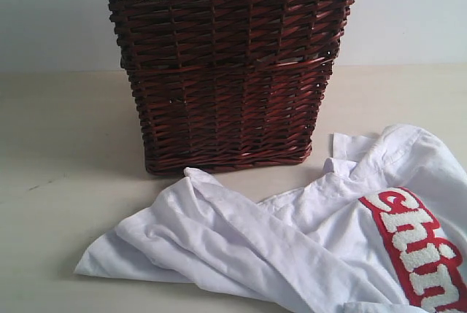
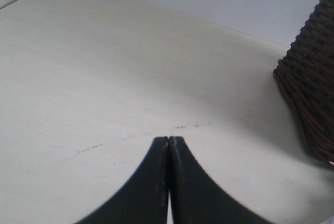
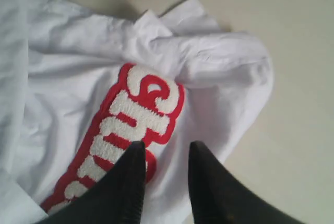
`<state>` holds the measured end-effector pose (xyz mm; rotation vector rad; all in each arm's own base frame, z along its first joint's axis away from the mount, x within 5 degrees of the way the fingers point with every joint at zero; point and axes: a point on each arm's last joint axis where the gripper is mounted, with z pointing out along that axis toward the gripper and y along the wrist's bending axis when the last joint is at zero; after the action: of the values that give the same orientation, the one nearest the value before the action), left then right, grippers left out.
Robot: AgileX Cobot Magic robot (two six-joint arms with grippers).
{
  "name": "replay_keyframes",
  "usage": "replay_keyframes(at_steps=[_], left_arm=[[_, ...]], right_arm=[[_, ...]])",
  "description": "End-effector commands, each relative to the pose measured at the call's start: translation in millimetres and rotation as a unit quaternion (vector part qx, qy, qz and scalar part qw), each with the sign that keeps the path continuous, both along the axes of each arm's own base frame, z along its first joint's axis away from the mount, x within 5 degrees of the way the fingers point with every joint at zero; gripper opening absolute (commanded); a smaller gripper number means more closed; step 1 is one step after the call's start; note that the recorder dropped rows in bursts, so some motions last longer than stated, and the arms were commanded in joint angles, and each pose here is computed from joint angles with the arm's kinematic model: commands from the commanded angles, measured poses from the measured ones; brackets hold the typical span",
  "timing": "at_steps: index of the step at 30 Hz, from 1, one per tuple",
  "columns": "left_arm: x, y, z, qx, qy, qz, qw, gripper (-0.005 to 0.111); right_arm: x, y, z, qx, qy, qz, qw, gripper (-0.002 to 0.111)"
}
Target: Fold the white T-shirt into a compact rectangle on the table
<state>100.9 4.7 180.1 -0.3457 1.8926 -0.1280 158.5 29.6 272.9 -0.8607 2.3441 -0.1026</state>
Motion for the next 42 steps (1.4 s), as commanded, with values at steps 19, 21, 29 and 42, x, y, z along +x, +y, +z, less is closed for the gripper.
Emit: replay_keyframes(at_steps=[19, 21, 29, 42], left_arm=[[0, 0, -1, -0.002, 0.002, 0.0, 1.0, 0.0], [0, 0, -1, -0.002, 0.002, 0.0, 1.0, 0.0], [0, 0, -1, -0.002, 0.002, 0.0, 1.0, 0.0], [0, 0, -1, -0.002, 0.002, 0.0, 1.0, 0.0]], right_arm=[[82, 13, -137, -0.05, 0.203, 0.026, 0.978, 0.0], [87, 13, -146, -0.053, 0.2, 0.026, 0.978, 0.0], [108, 1, -176, -0.07, 0.15, 0.014, 0.986, 0.0], [124, -16, -107, -0.013, -0.051, -0.067, 0.996, 0.001]])
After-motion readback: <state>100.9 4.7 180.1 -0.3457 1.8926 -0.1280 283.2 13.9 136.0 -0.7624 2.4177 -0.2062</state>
